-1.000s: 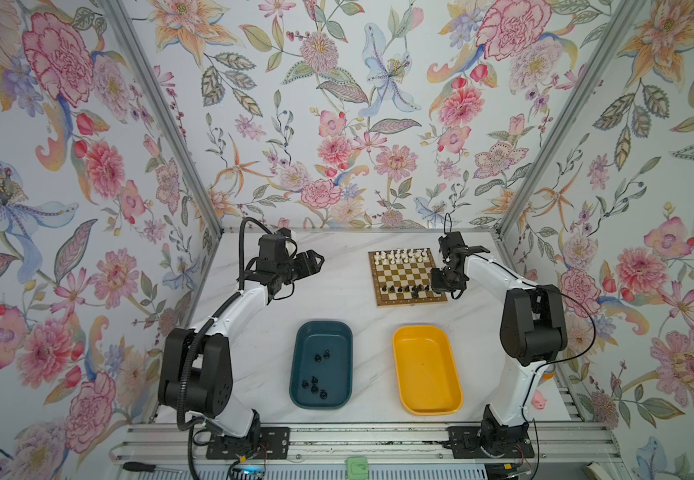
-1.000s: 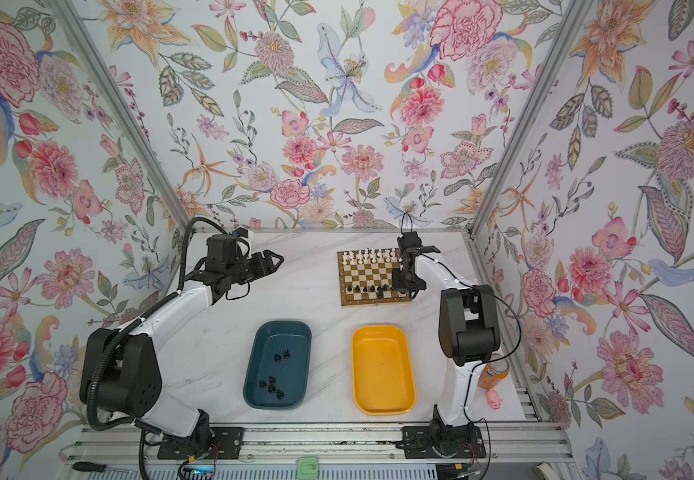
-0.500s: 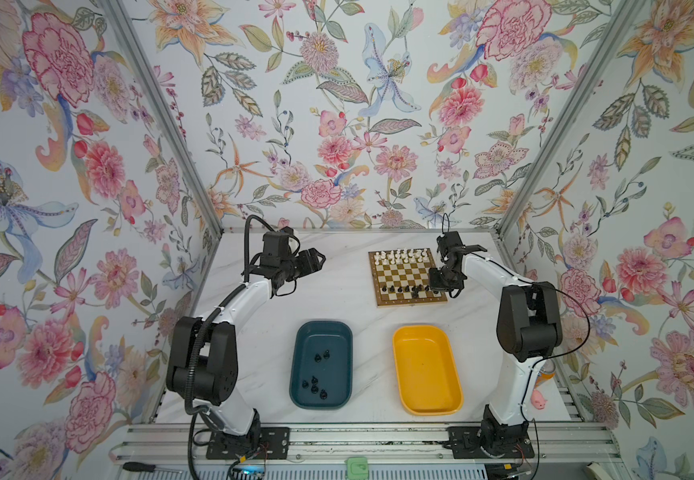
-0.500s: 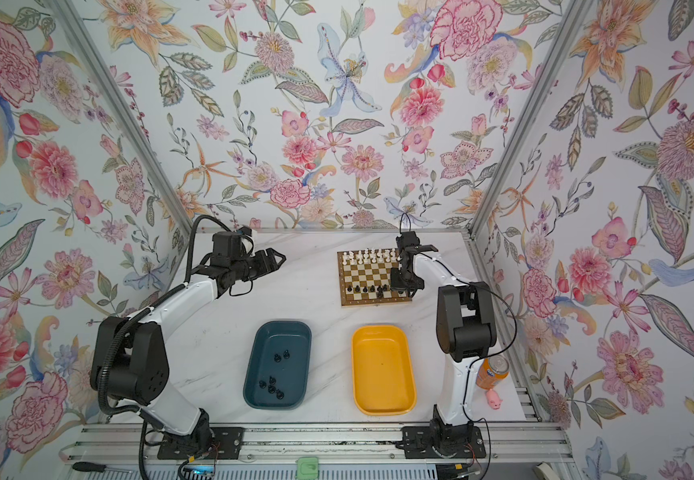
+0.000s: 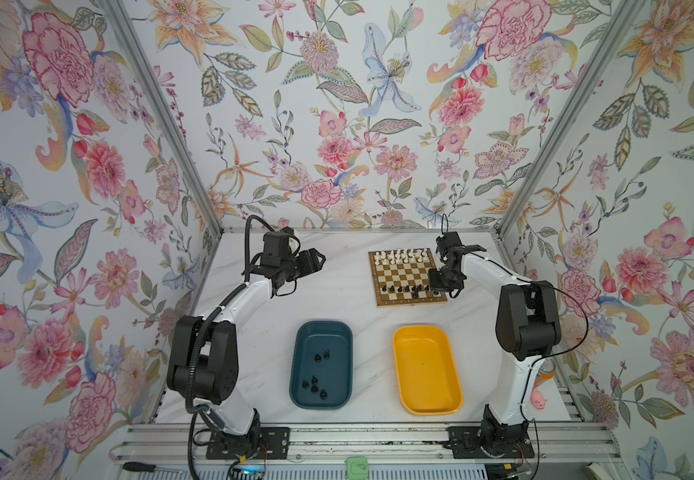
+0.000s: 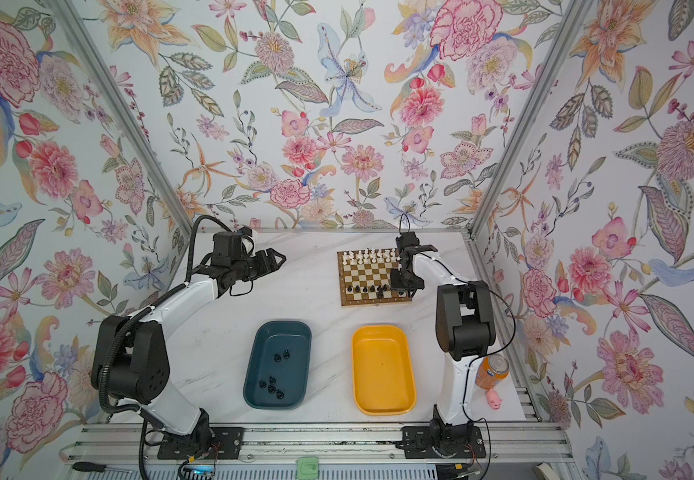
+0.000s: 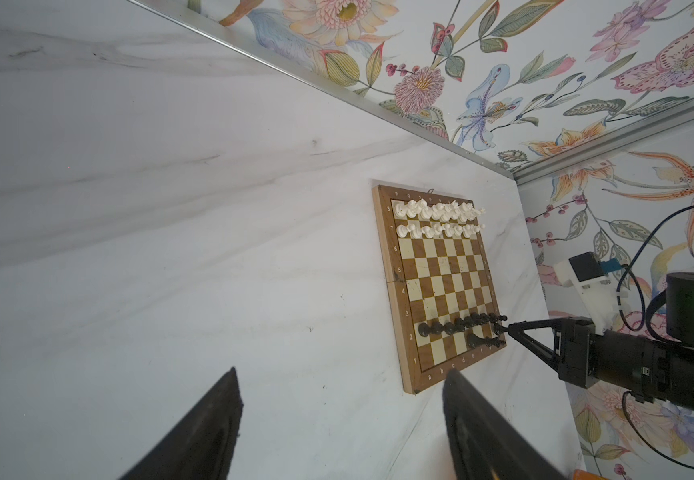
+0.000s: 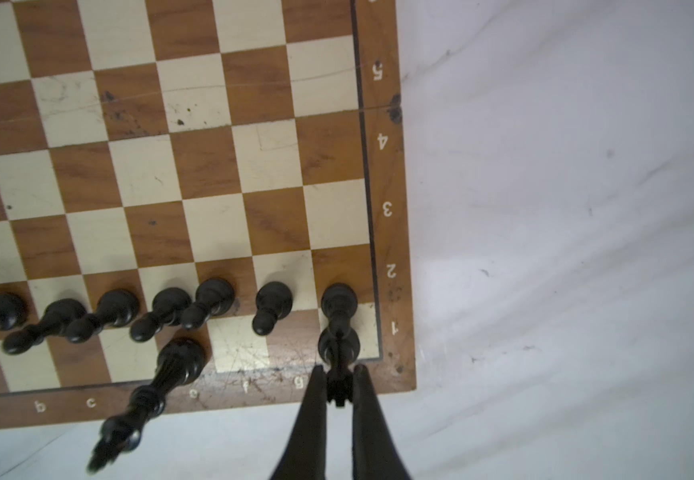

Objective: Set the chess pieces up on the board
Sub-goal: 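Lower the black piece onto the h1 corner square and open the right gripper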

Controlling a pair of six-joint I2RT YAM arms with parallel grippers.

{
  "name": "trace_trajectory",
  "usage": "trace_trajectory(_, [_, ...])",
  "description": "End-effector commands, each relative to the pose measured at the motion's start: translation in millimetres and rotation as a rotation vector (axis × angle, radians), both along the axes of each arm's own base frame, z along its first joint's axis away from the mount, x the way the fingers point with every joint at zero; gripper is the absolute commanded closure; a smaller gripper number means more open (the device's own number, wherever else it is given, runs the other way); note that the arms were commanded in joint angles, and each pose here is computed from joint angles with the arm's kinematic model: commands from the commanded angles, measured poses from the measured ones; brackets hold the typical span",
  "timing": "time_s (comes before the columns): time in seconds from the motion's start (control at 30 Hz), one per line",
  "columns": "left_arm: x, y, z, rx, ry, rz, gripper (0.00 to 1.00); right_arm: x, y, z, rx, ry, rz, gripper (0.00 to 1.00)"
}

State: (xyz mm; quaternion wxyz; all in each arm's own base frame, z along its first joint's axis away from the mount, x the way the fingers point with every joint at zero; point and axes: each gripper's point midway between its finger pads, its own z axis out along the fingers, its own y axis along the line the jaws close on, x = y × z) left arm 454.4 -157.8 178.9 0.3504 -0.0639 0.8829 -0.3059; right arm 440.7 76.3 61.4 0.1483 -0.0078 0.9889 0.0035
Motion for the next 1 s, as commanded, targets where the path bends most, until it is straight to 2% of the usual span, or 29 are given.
trace_trajectory(0.0, [0,1,4,0.013,-0.010,0.007,0.23,2,-6,-5,-0.030,0.021,0.008,0.95])
trace_trajectory(0.53, [0,3,4,0.016,-0.008,0.016,0.23,10,-10,-8,-0.042,0.024,0.018,0.95])
trace_trajectory(0.97, [3,2,4,0.014,-0.007,0.011,0.23,-8,-5,-7,-0.027,0.051,0.021,0.95])
